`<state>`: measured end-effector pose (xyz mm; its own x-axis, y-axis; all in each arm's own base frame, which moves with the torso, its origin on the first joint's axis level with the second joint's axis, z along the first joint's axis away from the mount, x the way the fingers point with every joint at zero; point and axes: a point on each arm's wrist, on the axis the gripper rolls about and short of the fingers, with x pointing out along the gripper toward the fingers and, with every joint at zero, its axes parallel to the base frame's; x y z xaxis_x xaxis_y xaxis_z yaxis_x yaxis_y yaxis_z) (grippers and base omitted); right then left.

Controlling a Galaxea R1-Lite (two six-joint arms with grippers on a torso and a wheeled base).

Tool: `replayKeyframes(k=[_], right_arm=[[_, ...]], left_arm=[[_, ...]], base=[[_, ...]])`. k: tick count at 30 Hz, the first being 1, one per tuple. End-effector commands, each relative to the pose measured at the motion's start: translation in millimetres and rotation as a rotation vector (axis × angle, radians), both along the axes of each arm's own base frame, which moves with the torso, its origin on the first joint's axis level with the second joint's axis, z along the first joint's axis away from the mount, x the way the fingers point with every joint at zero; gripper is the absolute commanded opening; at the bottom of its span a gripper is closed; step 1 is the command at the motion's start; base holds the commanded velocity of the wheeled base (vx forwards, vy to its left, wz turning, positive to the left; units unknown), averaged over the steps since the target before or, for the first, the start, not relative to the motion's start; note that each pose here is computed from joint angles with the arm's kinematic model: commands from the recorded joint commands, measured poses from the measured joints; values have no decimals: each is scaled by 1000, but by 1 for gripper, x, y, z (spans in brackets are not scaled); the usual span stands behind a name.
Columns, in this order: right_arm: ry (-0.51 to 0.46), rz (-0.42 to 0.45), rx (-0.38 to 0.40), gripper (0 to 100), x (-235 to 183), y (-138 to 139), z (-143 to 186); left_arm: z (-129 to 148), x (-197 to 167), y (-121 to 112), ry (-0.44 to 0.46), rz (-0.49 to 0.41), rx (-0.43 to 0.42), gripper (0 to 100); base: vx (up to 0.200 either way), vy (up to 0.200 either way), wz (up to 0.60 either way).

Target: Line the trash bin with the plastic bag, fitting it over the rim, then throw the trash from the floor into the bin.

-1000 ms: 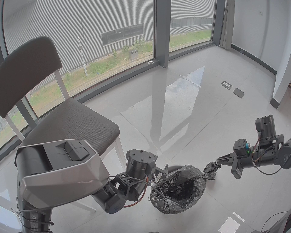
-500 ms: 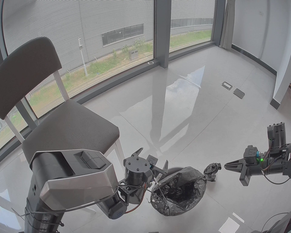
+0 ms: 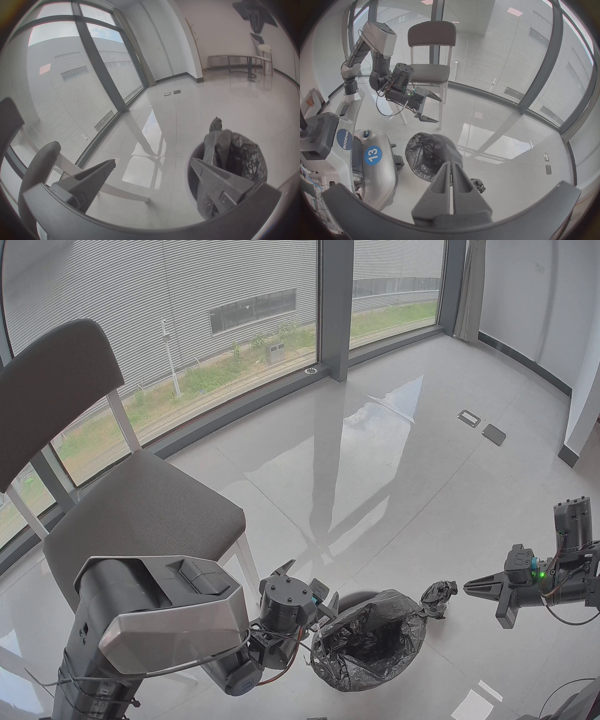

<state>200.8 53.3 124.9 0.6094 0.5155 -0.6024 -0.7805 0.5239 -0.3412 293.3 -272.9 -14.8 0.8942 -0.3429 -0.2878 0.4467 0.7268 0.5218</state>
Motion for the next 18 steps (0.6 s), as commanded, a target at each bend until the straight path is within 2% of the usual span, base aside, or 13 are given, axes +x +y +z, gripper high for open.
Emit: replayKeyframes(k=[1,8,18], right_arm=[[-8,30,4,0,-4,6,2],[-6,39,4,0,-5,7,2],[-4,60,4,0,-7,11,1]], left_arm=[[-12,11,-2,14,-10,65,100],[1,30,-17,8,-73,65,100],[7,47,-36,95,-214,78,100]], base=[[0,0,0],[0,0,0],[0,0,0]])
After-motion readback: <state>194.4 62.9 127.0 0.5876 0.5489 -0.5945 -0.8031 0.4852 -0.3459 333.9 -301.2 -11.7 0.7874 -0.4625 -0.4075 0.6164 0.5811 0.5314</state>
